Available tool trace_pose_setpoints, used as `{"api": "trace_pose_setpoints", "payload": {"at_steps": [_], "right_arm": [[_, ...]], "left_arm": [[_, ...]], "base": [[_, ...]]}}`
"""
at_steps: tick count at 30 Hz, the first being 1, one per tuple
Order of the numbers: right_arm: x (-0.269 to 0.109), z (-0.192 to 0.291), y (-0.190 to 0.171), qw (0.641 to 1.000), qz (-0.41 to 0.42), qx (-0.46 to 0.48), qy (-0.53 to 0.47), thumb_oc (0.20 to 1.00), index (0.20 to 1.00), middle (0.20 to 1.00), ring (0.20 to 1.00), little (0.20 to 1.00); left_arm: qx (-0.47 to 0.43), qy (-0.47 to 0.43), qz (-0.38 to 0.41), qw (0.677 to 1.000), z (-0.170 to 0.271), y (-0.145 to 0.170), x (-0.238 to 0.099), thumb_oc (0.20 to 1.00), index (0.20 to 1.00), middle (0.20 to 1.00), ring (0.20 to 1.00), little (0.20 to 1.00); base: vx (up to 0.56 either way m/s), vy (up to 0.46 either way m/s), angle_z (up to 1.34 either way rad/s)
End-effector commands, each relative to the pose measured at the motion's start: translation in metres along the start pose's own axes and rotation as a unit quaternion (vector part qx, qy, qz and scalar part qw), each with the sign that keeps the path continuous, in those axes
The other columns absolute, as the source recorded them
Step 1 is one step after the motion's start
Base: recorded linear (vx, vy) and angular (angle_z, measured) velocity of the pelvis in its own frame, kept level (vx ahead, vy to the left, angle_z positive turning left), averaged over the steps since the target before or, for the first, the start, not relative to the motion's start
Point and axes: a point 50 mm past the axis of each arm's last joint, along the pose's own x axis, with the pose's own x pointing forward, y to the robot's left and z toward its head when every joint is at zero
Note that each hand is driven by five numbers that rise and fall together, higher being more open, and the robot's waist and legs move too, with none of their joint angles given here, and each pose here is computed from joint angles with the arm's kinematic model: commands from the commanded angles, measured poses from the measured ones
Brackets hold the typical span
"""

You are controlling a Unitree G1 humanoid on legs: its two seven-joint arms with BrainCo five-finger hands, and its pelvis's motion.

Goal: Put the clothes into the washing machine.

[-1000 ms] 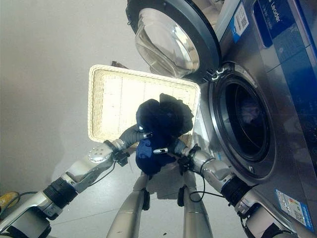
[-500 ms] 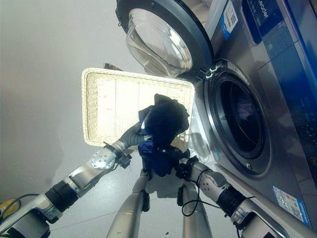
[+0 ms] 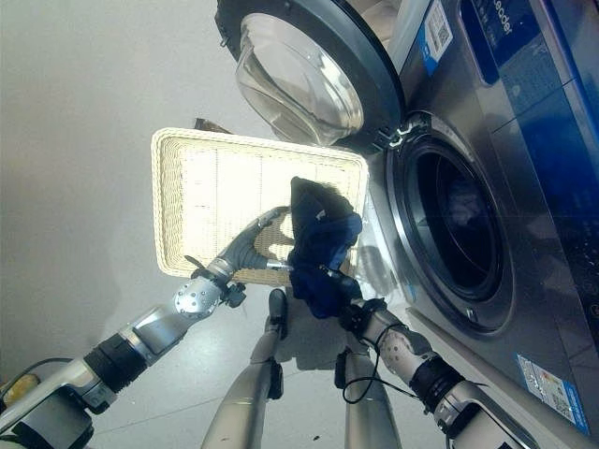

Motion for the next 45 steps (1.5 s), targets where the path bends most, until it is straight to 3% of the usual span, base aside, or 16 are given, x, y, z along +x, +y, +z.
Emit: {"api": "trace_pose_setpoints", "payload": {"at_steps": [1, 8, 10, 13, 14, 20, 24, 32, 34, 35, 36, 37, 39, 42, 43, 45], "right_arm": [[-0.002, 0.038, 0.007, 0.989, 0.021, 0.072, -0.129, 0.2, 0.2, 0.2, 0.2, 0.2], [-0.031, 0.09, -0.035, 0.924, -0.046, 0.203, -0.322, 0.2, 0.2, 0.2, 0.2, 0.2], [-0.054, 0.124, -0.063, 0.847, -0.086, 0.286, -0.441, 0.2, 0.2, 0.2, 0.2, 0.2], [-0.066, 0.145, -0.078, 0.793, -0.112, 0.329, -0.499, 0.2, 0.2, 0.2, 0.2, 0.2], [-0.076, 0.167, -0.086, 0.752, -0.135, 0.349, -0.542, 0.2, 0.2, 0.2, 0.2, 0.2], [-0.126, 0.244, -0.095, 0.622, -0.235, 0.352, -0.659, 0.2, 0.2, 0.2, 0.2, 0.2], [-0.159, 0.276, -0.1, 0.578, -0.331, 0.344, -0.662, 0.2, 0.2, 0.2, 0.2, 0.2], [-0.202, 0.306, -0.087, 0.502, -0.3, 0.341, -0.736, 0.2, 0.2, 0.2, 0.2, 0.2], [-0.213, 0.31, -0.082, 0.459, -0.283, 0.353, -0.765, 0.2, 0.2, 0.2, 0.2, 0.2], [-0.223, 0.314, -0.076, 0.418, -0.266, 0.358, -0.792, 0.492, 0.492, 0.492, 0.492, 0.492], [-0.225, 0.314, -0.075, 0.41, -0.262, 0.359, -0.797, 0.614, 0.614, 0.614, 0.614, 0.614], [-0.227, 0.315, -0.074, 0.399, -0.253, 0.361, -0.804, 1.0, 1.0, 1.0, 1.0, 1.0], [-0.219, 0.318, -0.073, 0.421, -0.247, 0.371, -0.79, 1.0, 1.0, 1.0, 1.0, 1.0], [-0.194, 0.324, -0.076, 0.526, -0.26, 0.387, -0.711, 1.0, 1.0, 1.0, 1.0, 1.0], [-0.164, 0.32, -0.081, 0.636, -0.261, 0.373, -0.623, 1.0, 1.0, 1.0, 1.0, 1.0], [-0.14, 0.314, -0.079, 0.724, -0.254, 0.333, -0.548, 1.0, 1.0, 1.0, 1.0, 1.0]], "left_arm": [[-0.039, 0.037, 0.105, 0.993, -0.013, 0.024, -0.003, 1.0, 1.0, 1.0, 1.0, 1.0], [-0.102, 0.132, 0.191, 0.967, -0.059, 0.047, -0.025, 1.0, 1.0, 1.0, 1.0, 1.0], [-0.127, 0.164, 0.209, 0.956, -0.079, 0.051, -0.038, 1.0, 1.0, 1.0, 1.0, 1.0], [-0.133, 0.177, 0.21, 0.952, -0.086, 0.05, -0.04, 1.0, 1.0, 1.0, 1.0, 1.0], [-0.135, 0.182, 0.207, 0.952, -0.089, 0.051, -0.04, 1.0, 1.0, 1.0, 1.0, 1.0], [-0.14, 0.189, 0.18, 0.955, -0.089, 0.05, -0.037, 1.0, 1.0, 1.0, 1.0, 1.0], [-0.132, 0.186, 0.162, 0.96, -0.086, 0.052, -0.036, 1.0, 1.0, 1.0, 1.0, 1.0], [-0.116, 0.191, 0.145, 0.964, -0.086, 0.056, -0.045, 1.0, 1.0, 1.0, 1.0, 1.0], [-0.112, 0.19, 0.138, 0.965, -0.086, 0.056, -0.046, 1.0, 1.0, 1.0, 1.0, 1.0], [-0.114, 0.189, 0.133, 0.966, -0.086, 0.052, -0.048, 1.0, 1.0, 1.0, 1.0, 1.0], [-0.115, 0.189, 0.132, 0.966, -0.086, 0.051, -0.049, 1.0, 1.0, 1.0, 1.0, 1.0], [-0.116, 0.188, 0.127, 0.967, -0.086, 0.048, -0.049, 1.0, 1.0, 1.0, 1.0, 1.0], [-0.12, 0.186, 0.12, 0.968, -0.085, 0.043, -0.049, 1.0, 1.0, 1.0, 1.0, 1.0], [-0.126, 0.185, 0.114, 0.968, -0.084, 0.042, -0.046, 1.0, 1.0, 1.0, 1.0, 1.0], [-0.126, 0.186, 0.112, 0.968, -0.084, 0.043, -0.046, 1.0, 1.0, 1.0, 1.0, 1.0], [-0.123, 0.183, 0.113, 0.969, -0.084, 0.047, -0.045, 1.0, 1.0, 1.0, 1.0, 1.0]], "base": [[0.0, 0.0, 0.0], [0.03, 0.012, -0.05], [0.07, 0.004, -0.15], [0.04, -0.019, -0.07], [0.04, -0.035, -0.1], [0.05, -0.052, -0.01], [0.07, -0.103, 0.08], [0.07, -0.085, 0.02], [0.07, -0.067, -0.07], [0.05, -0.057, -0.04], [0.06, -0.06, -0.01], [0.04, -0.036, 0.01], [0.04, -0.021, 0.02], [0.02, -0.001, 0.04], [0.02, -0.034, 0.05], [-0.03, -0.067, 0.05]]}}
